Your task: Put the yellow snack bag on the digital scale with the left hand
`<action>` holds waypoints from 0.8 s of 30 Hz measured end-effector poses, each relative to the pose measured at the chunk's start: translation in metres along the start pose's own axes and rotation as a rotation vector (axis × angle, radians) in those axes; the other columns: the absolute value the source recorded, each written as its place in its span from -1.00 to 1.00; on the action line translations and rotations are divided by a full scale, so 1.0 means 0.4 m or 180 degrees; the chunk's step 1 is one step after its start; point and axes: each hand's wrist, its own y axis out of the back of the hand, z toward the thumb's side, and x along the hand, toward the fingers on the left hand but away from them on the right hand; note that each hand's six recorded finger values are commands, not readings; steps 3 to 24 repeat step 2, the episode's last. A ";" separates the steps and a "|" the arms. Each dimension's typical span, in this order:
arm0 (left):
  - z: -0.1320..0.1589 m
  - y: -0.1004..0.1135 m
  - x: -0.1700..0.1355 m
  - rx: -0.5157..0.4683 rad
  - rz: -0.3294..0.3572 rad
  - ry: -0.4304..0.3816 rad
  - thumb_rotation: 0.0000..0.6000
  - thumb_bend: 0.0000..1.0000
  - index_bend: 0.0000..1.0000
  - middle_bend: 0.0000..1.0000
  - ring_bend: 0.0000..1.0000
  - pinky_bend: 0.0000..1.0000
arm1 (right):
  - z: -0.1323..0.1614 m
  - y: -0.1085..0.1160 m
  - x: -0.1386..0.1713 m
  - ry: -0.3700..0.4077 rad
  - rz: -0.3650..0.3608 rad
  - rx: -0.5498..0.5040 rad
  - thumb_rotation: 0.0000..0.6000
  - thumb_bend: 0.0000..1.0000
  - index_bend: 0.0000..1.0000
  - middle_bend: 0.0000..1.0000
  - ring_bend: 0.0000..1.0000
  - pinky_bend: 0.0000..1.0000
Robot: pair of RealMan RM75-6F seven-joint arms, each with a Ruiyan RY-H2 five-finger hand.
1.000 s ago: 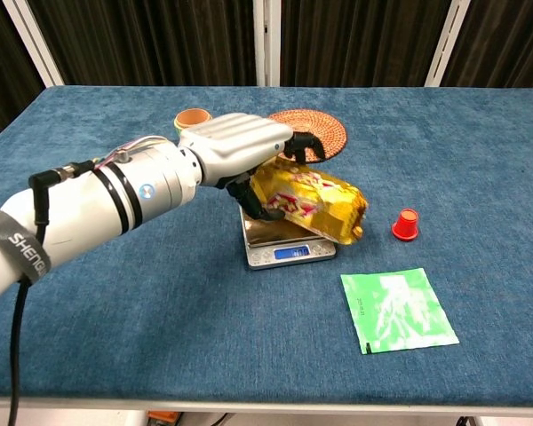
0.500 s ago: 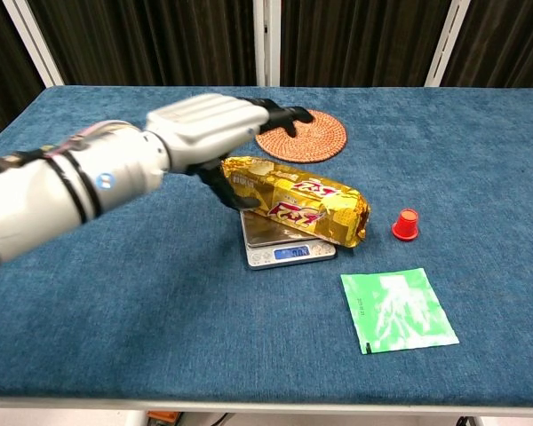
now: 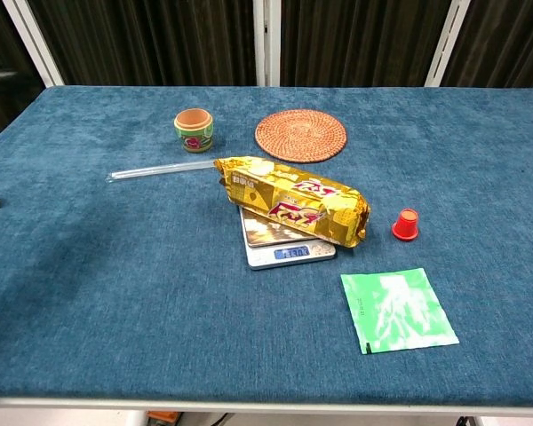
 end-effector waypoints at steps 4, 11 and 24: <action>-0.048 0.009 -0.070 -0.0003 -0.0001 0.0078 1.00 -0.71 -0.97 -0.74 -1.00 -0.93 | 0.006 -0.004 0.002 0.0022 0.0013 0.0026 1.00 -0.66 -1.00 -1.00 -1.00 -0.89; -0.048 0.009 -0.070 -0.0003 -0.0001 0.0078 1.00 -0.71 -0.97 -0.74 -1.00 -0.93 | 0.006 -0.004 0.002 0.0022 0.0013 0.0026 1.00 -0.66 -1.00 -1.00 -1.00 -0.89; -0.048 0.009 -0.070 -0.0003 -0.0001 0.0078 1.00 -0.71 -0.97 -0.74 -1.00 -0.93 | 0.006 -0.004 0.002 0.0022 0.0013 0.0026 1.00 -0.66 -1.00 -1.00 -1.00 -0.89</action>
